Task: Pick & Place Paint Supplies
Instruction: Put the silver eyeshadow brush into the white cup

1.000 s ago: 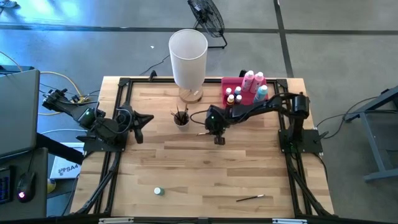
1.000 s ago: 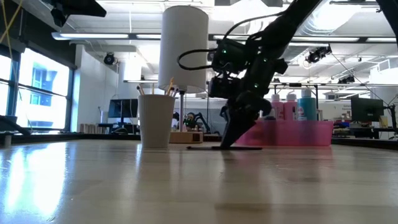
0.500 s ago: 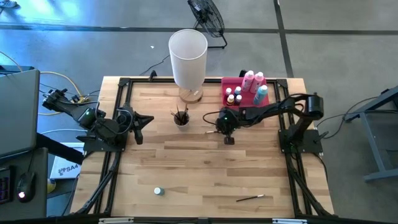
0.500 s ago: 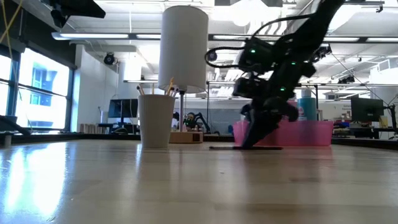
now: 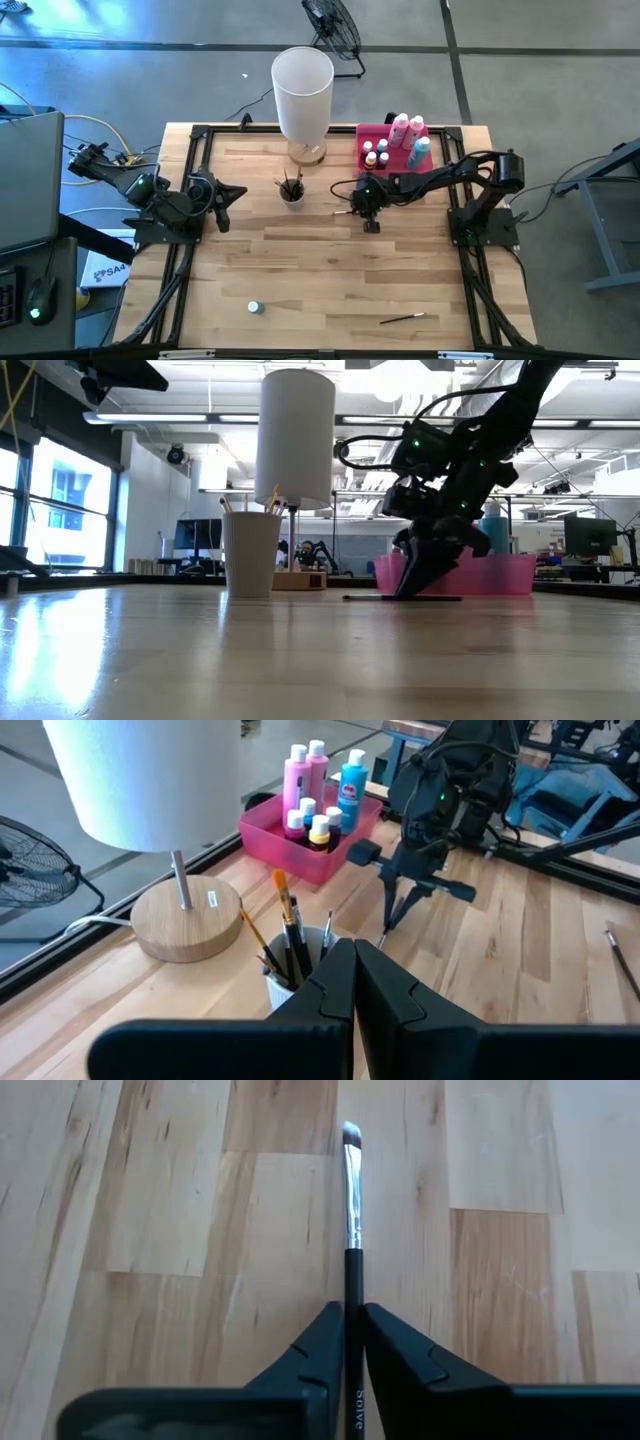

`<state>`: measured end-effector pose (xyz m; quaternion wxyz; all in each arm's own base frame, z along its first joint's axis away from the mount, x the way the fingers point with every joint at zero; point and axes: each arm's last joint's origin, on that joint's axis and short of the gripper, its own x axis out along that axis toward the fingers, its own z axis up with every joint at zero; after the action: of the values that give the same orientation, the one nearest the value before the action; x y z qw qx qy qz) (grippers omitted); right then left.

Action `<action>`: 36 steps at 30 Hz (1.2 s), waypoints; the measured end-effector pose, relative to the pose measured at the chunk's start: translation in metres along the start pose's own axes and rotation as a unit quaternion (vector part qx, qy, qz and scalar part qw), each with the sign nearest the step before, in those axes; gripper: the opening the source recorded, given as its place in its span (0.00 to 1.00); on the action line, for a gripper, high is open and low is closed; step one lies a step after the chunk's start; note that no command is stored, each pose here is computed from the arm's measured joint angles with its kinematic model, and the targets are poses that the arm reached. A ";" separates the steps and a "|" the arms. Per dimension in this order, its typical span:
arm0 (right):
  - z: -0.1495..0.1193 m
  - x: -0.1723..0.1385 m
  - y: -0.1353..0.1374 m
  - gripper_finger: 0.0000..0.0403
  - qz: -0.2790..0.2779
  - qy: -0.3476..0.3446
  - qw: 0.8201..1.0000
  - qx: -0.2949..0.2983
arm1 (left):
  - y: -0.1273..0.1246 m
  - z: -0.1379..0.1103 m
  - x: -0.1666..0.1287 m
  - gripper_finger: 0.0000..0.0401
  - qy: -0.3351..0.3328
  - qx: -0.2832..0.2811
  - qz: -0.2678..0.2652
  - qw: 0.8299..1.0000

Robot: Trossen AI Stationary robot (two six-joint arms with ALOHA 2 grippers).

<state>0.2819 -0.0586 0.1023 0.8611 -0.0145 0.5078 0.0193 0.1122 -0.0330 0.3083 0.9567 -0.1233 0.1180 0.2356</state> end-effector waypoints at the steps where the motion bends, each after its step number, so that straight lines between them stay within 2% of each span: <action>1: 0.000 0.000 0.000 0.11 0.001 0.000 1.000 0.000 | 0.000 0.000 0.000 0.00 0.001 0.001 0.001 1.000; 9: 0.001 -0.001 0.000 0.25 0.003 0.001 1.000 -0.004 | 0.000 0.000 0.000 0.00 0.002 0.003 0.001 1.000; 13: 0.005 -0.010 0.000 0.33 -0.022 -0.010 1.000 -0.015 | 0.000 0.000 0.000 0.00 0.001 0.002 0.001 1.000; 17: 0.008 -0.023 -0.001 0.38 -0.052 -0.022 0.998 -0.019 | 0.000 0.000 0.000 0.00 0.001 0.002 0.001 1.000; 21: 0.019 -0.030 -0.003 0.38 -0.062 -0.073 0.995 -0.018 | 0.000 0.000 0.000 0.00 0.001 0.002 0.002 1.000; 29: 0.037 -0.034 -0.004 0.35 -0.049 -0.170 0.984 0.036 | 0.000 0.000 0.000 0.00 0.002 -0.013 -0.002 1.000; 33: 0.039 -0.034 0.003 0.33 0.000 -0.181 0.983 -0.018 | 0.000 0.000 0.000 0.00 0.004 -0.012 -0.004 1.000; 36: 0.041 -0.033 0.009 0.32 -0.014 -0.178 0.982 -0.060 | 0.000 -0.002 0.000 0.00 0.011 -0.007 -0.009 1.000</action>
<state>0.3008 -0.0480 0.1510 0.9354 -0.0699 0.3443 0.0397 0.1116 -0.0333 0.3069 0.9564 -0.1338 0.1261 0.2268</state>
